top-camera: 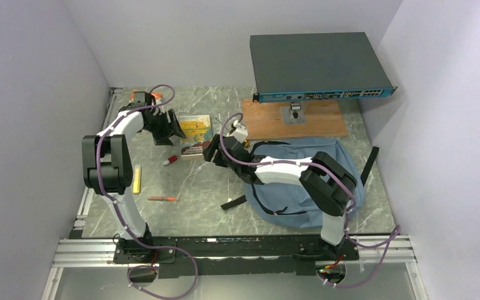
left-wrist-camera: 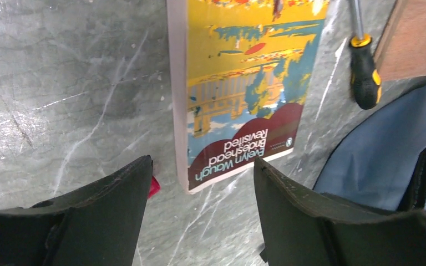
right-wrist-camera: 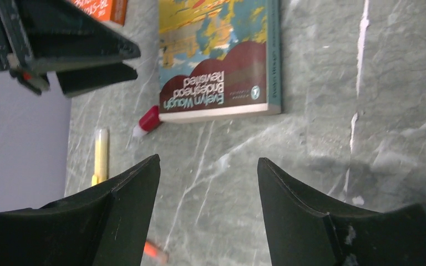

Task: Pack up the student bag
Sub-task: Pick up the book from the center of the board.

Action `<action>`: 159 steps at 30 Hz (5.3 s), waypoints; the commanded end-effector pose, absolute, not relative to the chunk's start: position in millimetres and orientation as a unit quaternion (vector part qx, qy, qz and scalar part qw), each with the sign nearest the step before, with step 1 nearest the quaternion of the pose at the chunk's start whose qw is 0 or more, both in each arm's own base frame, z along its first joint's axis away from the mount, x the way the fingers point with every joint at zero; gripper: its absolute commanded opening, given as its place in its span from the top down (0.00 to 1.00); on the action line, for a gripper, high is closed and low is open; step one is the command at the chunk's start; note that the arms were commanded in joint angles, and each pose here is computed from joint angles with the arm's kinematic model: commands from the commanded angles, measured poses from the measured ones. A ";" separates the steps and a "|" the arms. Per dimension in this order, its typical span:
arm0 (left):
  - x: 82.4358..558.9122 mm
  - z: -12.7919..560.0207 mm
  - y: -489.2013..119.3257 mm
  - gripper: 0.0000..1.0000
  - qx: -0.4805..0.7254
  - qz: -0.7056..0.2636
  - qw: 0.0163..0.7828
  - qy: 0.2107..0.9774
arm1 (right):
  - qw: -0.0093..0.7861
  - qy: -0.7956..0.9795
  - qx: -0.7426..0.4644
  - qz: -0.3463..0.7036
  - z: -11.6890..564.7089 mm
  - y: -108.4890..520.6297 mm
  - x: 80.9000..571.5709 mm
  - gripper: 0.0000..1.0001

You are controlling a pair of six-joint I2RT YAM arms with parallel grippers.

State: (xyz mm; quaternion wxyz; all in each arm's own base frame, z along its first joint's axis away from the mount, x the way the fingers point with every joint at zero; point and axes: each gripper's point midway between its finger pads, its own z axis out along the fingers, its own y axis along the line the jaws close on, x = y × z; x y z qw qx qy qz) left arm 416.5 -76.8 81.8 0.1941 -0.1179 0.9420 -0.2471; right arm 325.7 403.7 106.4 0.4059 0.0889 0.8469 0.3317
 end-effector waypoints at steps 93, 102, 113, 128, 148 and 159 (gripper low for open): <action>190.6 394.0 -174.6 0.00 -0.054 -0.660 0.329 0.673 | 0.463 0.623 0.115 0.620 381.9 387.9 284.9 1.00; 198.6 407.7 -171.2 0.00 -0.132 -0.750 0.281 0.584 | 0.626 0.575 0.031 0.526 432.1 378.6 297.7 1.00; 239.0 430.4 -171.2 0.00 -0.140 -0.814 0.249 0.506 | 0.646 0.571 0.023 0.507 470.8 393.9 314.8 1.00; 282.8 439.4 -173.9 0.00 -0.147 -0.786 0.363 0.478 | 0.652 0.552 -0.013 0.520 501.6 392.2 298.3 1.00; 297.3 406.8 -178.9 0.00 -0.231 -0.798 0.331 0.449 | 0.636 0.567 0.007 0.524 490.8 359.2 285.6 1.00; 297.4 420.8 -174.6 0.00 -0.224 -0.811 0.344 0.416 | 0.529 0.581 0.035 0.617 482.6 354.3 284.5 1.00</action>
